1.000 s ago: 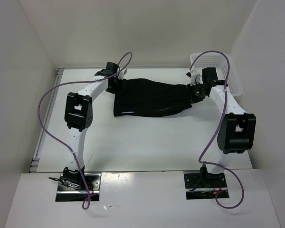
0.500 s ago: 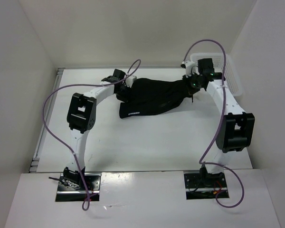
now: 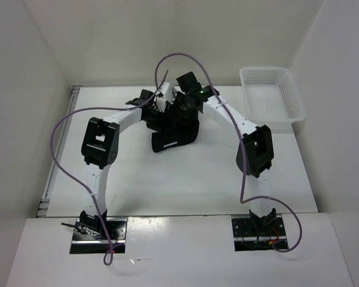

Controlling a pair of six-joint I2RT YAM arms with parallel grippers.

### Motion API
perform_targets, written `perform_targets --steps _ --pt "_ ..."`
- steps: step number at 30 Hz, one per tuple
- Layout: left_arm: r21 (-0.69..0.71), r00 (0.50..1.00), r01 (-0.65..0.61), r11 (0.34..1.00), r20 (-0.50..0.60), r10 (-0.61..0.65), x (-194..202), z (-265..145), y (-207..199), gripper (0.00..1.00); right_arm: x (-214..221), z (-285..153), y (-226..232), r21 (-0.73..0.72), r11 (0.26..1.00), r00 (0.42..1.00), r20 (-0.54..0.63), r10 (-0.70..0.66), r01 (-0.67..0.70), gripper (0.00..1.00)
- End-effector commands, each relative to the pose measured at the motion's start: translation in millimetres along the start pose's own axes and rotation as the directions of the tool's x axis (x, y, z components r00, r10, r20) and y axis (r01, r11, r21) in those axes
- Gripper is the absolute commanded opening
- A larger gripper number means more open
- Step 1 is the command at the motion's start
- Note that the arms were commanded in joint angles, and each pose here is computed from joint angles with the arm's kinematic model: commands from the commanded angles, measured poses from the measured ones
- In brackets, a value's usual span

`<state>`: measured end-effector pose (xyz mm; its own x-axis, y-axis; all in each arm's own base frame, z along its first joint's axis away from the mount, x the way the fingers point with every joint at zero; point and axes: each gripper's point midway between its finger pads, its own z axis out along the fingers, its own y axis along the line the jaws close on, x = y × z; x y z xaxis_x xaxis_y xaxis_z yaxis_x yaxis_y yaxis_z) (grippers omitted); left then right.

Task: Fold and stack the shorts
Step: Fold the shorts

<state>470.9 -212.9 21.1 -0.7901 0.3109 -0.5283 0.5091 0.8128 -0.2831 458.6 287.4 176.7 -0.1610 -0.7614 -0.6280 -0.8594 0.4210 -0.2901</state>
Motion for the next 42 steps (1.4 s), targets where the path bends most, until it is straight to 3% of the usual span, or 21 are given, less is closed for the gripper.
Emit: perform_targets --steps 1,9,15,17,19,21,25,29,32,36,39,42 --pt "-0.005 0.986 0.080 0.997 -0.149 -0.080 57.5 -0.7 12.0 0.09 -13.3 6.2 6.3 -0.009 0.996 0.996 0.000 -0.086 0.086 0.00" --pt "0.023 0.980 0.145 0.989 -0.144 -0.140 65.3 -10.2 26.8 0.11 -26.8 25.7 70.0 -0.122 0.980 0.987 0.000 -0.159 0.158 0.00" --pt "0.028 0.976 0.160 0.987 -0.154 -0.154 66.4 -5.5 31.8 0.11 -49.7 30.7 96.9 -0.115 0.980 0.987 0.039 -0.159 0.163 0.00" --pt "0.037 0.974 0.165 0.986 -0.161 -0.157 67.2 -4.1 30.7 0.11 -60.9 32.1 98.6 -0.073 0.988 0.989 0.055 -0.135 0.139 0.14" --pt "0.037 0.976 0.161 0.986 -0.152 -0.153 62.7 -4.8 31.0 0.12 -71.6 32.5 114.0 -0.079 0.985 0.986 0.074 -0.149 0.155 0.35" --pt "0.033 0.976 0.168 0.985 -0.149 -0.161 62.8 -6.3 35.0 0.22 -91.0 23.4 120.6 -0.071 0.986 0.983 0.118 -0.141 0.150 0.43" --pt "-0.067 0.980 0.150 0.986 -0.125 -0.157 54.4 -19.7 52.5 0.43 -123.0 -1.8 140.3 -0.119 0.984 0.972 0.213 -0.102 0.129 0.48" --pt "-0.216 0.977 0.181 0.959 -0.069 -0.200 43.0 -57.9 95.9 0.52 -140.6 -33.6 142.7 -0.126 0.985 0.959 0.271 -0.081 0.119 0.50" --pt "-0.315 0.978 0.203 0.927 0.026 -0.205 21.2 -103.0 122.8 0.56 -132.2 -55.5 133.2 -0.067 0.992 0.962 0.261 -0.085 0.105 0.50" --pt "-0.432 0.978 0.195 0.881 0.153 -0.141 -12.6 -163.6 127.9 0.64 -73.1 -63.0 93.2 0.029 0.999 0.986 0.160 -0.042 0.038 0.53" --pt "-0.449 0.975 0.140 0.883 0.220 -0.042 -41.7 -186.6 93.1 0.69 -33.0 -69.4 58.6 0.060 0.996 0.989 0.135 0.059 -0.067 0.63" --pt "-0.312 0.978 0.036 0.949 0.208 0.032 -53.7 -176.0 25.9 0.76 3.0 -60.3 39.5 0.057 0.990 0.986 0.112 0.120 -0.127 0.66"
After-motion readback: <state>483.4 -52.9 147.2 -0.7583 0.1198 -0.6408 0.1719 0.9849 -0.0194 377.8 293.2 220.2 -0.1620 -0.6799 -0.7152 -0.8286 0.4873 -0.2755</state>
